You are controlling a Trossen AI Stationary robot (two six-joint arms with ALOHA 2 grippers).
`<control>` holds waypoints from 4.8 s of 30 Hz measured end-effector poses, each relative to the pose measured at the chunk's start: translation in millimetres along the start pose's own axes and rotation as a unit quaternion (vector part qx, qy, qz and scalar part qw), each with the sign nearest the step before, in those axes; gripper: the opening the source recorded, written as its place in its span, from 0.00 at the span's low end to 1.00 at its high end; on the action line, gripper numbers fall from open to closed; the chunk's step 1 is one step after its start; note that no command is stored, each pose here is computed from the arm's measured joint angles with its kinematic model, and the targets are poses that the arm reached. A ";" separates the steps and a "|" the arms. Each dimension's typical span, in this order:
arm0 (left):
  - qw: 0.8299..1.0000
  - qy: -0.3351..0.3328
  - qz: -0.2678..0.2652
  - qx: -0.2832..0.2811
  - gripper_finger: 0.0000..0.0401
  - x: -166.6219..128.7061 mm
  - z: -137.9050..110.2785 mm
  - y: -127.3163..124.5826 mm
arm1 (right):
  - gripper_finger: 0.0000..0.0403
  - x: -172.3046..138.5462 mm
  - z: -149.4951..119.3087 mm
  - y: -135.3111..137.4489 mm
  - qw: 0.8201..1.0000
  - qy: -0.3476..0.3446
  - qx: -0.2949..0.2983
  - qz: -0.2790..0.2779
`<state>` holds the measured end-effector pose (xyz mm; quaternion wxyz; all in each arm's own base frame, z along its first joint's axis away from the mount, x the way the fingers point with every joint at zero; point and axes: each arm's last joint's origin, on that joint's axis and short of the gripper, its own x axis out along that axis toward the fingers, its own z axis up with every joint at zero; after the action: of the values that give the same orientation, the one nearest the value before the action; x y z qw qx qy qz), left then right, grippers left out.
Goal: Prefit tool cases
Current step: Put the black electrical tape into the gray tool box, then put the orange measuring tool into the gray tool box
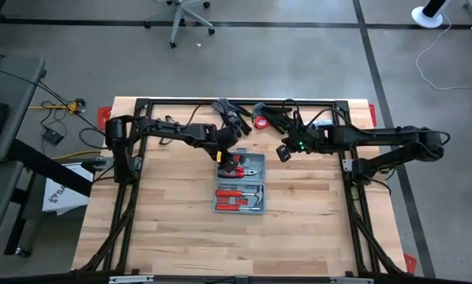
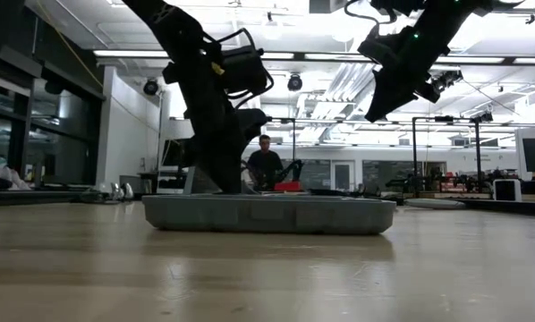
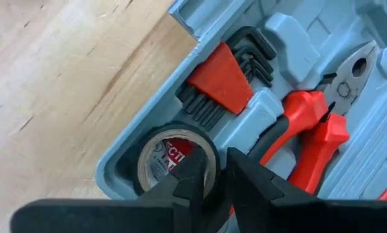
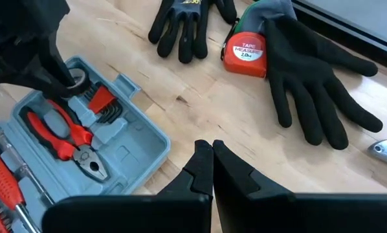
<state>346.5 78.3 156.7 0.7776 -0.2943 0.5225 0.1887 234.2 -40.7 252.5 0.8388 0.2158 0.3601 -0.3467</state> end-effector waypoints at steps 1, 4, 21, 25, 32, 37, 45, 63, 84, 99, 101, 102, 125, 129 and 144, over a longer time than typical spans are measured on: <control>1.000 0.000 0.000 0.000 0.15 0.0 0.0 0.0 | 0.00 0.0 0.0 0.0 1.000 0.000 0.000 0.000; 1.000 -0.001 0.002 0.001 0.17 0.0 0.0 0.0 | 0.00 0.0 0.0 0.0 1.000 0.000 0.000 0.000; 0.999 0.009 -0.044 0.012 0.31 -5.9 5.2 6.1 | 0.00 -0.5 6.8 4.8 0.999 -0.033 0.025 0.024; 0.998 -0.020 -0.049 0.022 0.32 -21.2 9.0 5.2 | 0.00 -0.1 9.8 7.2 0.998 -0.048 0.032 0.035; 0.996 -0.076 -0.014 0.035 0.32 -59.3 11.5 9.9 | 0.00 17.7 11.8 19.6 0.996 -0.036 0.036 0.079; 0.998 -0.036 0.014 0.045 0.32 -63.8 3.9 19.1 | 0.00 48.2 12.0 38.5 0.989 -0.022 0.038 0.143; 0.998 0.006 0.019 0.053 0.32 -40.7 -23.8 21.4 | 0.00 108.0 13.0 65.3 0.966 -0.015 0.070 0.248; 0.998 -0.039 0.026 0.043 0.31 -21.2 -38.1 20.2 | 0.00 191.5 30.0 100.8 0.956 0.082 -0.021 0.281; 0.994 -0.108 -0.001 0.030 0.31 -32.6 -43.1 30.1 | 0.00 182.9 40.4 94.5 0.955 0.087 -0.020 0.284; 0.996 -0.062 -0.027 0.060 0.31 9.9 -40.5 34.2 | 0.00 203.4 25.0 87.8 0.959 0.119 -0.044 0.254; 0.996 -0.062 -0.030 0.061 0.31 10.2 -40.4 34.2 | 0.00 208.0 21.6 87.7 0.956 0.130 -0.039 0.258; 0.996 -0.063 -0.031 0.062 0.31 9.7 -40.3 34.0 | 0.00 209.0 20.6 87.5 0.956 0.135 -0.038 0.257; 0.989 -0.114 -0.059 0.073 0.31 -31.0 -28.8 25.9 | 0.00 139.7 57.3 78.5 0.962 0.086 -0.076 0.248; 0.986 -0.132 -0.060 0.085 0.31 -46.5 -28.0 26.9 | 0.00 119.4 71.5 66.5 0.966 0.062 -0.089 0.236; 0.981 -0.175 0.005 0.088 0.31 -55.7 -24.7 31.4 | 0.00 67.1 108.6 8.4 0.989 -0.009 -0.077 0.123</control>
<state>289.0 86.7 193.0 0.8791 -0.1840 0.3943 0.1946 323.3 -130.1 273.2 0.8923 0.1906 0.3490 -0.2138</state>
